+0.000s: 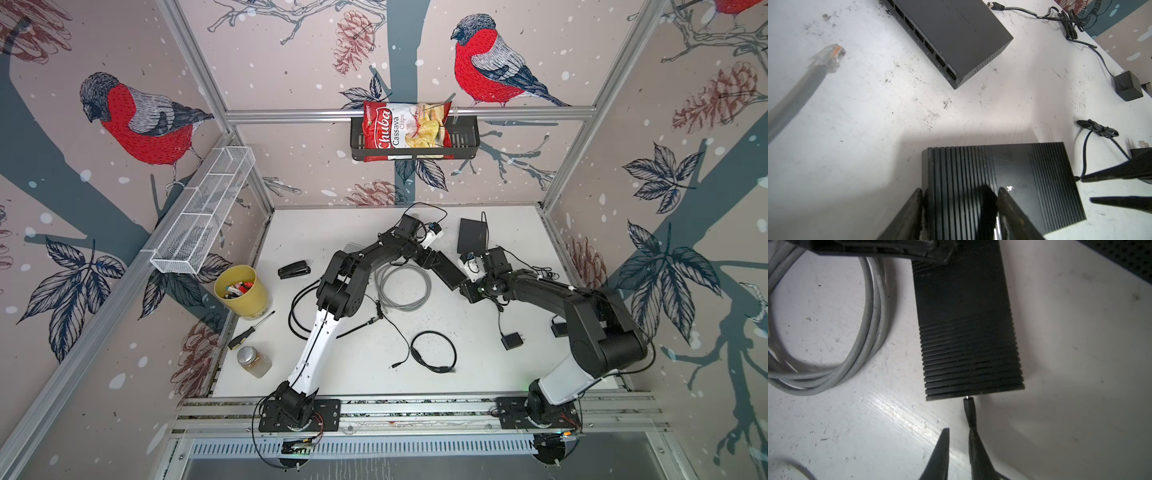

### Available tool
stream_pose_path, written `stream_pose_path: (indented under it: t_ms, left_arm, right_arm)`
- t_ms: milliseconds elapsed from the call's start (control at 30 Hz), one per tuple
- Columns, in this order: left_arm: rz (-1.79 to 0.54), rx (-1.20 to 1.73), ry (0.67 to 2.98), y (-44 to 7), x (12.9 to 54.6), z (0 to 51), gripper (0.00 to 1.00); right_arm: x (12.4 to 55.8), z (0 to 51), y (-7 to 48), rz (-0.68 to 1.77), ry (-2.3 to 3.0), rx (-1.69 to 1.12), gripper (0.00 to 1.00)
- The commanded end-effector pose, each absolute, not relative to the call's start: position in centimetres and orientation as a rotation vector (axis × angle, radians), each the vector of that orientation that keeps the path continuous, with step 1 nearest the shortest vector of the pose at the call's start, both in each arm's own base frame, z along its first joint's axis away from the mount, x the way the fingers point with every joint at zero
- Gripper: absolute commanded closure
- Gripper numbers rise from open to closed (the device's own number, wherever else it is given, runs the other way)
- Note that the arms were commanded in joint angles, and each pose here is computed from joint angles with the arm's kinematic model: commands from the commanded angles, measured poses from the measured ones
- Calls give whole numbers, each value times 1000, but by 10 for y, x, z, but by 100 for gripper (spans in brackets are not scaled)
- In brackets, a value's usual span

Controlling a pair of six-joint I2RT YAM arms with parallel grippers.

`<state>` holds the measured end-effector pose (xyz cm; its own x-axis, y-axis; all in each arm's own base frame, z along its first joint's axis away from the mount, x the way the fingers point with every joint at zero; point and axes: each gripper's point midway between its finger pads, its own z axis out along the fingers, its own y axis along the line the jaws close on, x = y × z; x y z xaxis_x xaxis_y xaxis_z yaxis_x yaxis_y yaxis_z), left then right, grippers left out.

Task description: Insert the plug into the switch port

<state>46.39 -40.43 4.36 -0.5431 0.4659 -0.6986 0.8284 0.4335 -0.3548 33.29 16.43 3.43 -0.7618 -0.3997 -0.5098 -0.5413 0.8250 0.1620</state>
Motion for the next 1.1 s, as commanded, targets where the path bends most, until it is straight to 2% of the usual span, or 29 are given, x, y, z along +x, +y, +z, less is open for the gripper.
stream_pose_path:
  t_ms: [0,167,467,667,800,1067]
  left_arm:
    - [-943,1082,2187,-405,463,47,44]
    - [-941,1086,2182,-406,463,48,44]
    - [-936,1087,2180,-407,463,48,45]
    - [-920,1087,2184,-406,464,48,45]
    - [-921,1088,2187,-406,463,47,45]
    - [-932,1085,2174,-408,465,49,45]
  right_arm:
    - [341,35,166,393,2519,-699,81]
    - [342,28,163,346,2533,-697,88]
    - [344,29,157,298,2535,-699,92]
    - [344,56,164,363,2480,-699,80]
    - [350,78,157,350,2418,-675,77]
    - [352,37,132,203,2562,-681,76]
